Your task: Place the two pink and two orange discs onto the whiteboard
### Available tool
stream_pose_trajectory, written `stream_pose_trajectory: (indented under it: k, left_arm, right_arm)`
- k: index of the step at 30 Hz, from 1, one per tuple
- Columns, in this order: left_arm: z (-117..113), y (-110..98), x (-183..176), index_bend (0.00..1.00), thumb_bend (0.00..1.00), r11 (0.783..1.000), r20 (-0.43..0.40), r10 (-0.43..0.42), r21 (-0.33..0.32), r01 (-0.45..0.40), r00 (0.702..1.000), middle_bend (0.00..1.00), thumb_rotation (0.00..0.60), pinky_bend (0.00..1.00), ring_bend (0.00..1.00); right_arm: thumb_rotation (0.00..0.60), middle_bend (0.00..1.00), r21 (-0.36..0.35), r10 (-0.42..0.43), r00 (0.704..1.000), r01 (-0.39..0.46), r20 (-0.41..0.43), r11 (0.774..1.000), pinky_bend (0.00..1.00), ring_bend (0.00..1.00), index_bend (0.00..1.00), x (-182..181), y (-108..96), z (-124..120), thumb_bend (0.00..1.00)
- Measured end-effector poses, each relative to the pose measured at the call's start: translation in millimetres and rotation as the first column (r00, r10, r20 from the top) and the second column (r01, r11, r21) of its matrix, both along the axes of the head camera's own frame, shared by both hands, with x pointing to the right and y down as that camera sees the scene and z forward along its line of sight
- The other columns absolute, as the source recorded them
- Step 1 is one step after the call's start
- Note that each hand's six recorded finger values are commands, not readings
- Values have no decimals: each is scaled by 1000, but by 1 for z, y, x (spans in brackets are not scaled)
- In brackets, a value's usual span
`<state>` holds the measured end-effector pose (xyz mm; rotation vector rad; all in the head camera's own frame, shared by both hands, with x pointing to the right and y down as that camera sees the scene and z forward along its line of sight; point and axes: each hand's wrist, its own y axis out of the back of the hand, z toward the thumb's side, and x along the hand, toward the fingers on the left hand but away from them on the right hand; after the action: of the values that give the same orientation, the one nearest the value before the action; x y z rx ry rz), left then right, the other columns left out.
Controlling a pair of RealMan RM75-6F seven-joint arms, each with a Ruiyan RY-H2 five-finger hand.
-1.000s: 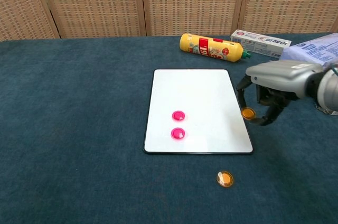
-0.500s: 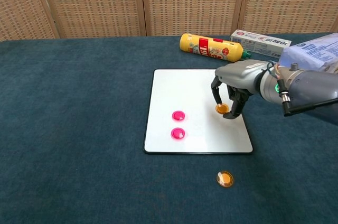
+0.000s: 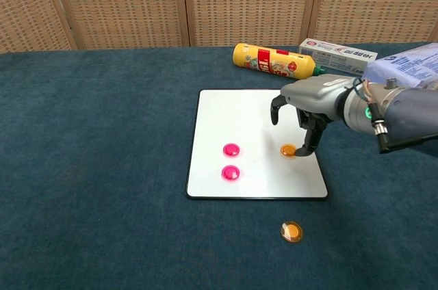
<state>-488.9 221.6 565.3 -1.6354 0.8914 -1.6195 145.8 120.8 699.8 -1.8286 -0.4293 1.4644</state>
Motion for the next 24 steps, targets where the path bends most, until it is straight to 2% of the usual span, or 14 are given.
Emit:
stream_pose_trajectory:
  k: [5,12,18,24]
  left_arm:
    - [-2,1,1,0,0,1000,-6,4,4,-4,1000,0,600,0,0]
    - [-5,3,2,0,0,1000,-10,11,16,-11,1000,0,600,0,0]
    - [-5,6,5,0,0,1000,-7,23,17,-23,1000,0,600,0,0]
    - [-3,5,4,0,0,1000,-2,19,13,-19,1000,0,600,0,0]
  right_arm:
    - [600,1000,0,-10,998,10,57,1000,1000,939,309,5,11,-17,311]
    - [600,1000,-38,-67,988,73,139,997,1000,941,337,19,50,-33,311]
    - [600,1000,-91,-92,977,111,191,990,1000,943,346,26,85,-35,311]
    - [600,1000,-124,-102,971,131,216,984,1000,943,353,12,101,-30,337]
